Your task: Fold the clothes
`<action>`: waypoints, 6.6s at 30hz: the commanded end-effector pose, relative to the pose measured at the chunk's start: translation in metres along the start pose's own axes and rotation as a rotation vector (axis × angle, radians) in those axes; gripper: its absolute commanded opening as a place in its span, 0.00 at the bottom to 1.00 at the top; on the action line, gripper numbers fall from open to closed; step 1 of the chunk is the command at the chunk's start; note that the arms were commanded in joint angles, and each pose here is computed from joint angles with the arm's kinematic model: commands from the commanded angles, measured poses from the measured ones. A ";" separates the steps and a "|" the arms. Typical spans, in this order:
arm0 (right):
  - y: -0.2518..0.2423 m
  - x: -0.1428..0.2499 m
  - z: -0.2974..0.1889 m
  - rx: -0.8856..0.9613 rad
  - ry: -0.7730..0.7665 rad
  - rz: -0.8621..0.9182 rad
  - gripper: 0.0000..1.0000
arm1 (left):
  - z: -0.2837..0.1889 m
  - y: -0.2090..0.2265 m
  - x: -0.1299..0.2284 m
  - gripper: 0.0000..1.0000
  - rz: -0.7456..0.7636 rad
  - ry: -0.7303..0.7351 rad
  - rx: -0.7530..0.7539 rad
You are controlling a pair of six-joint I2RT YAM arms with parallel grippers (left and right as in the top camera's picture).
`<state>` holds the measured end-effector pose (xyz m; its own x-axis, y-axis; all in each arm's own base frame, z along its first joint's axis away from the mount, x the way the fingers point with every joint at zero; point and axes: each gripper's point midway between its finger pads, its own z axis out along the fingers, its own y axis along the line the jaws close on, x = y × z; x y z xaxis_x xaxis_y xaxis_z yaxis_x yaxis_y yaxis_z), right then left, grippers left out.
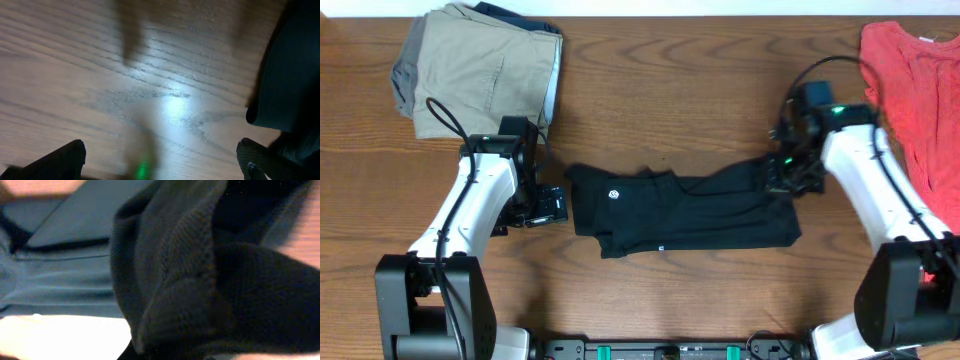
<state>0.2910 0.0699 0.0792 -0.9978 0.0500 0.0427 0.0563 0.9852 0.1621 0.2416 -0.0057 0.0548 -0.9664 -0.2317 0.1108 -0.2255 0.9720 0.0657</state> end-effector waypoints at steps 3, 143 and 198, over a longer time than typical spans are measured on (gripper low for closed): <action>0.039 0.016 0.015 -0.076 0.026 -0.113 0.01 | -0.005 0.002 -0.005 0.98 -0.020 -0.019 -0.001; 0.054 -0.060 -0.039 -0.163 -0.295 0.016 0.14 | -0.005 0.000 -0.011 0.98 -0.021 -0.044 0.006; -0.095 -0.029 -0.050 0.163 -0.100 0.296 0.99 | -0.006 -0.002 -0.036 0.98 -0.034 -0.089 0.304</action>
<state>0.3196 -0.0027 0.1118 -0.9447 0.3279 -0.0048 0.3254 0.9390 0.1117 0.2725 0.0140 0.0531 -0.9499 -0.3124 0.0106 -0.3125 0.9485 -0.0517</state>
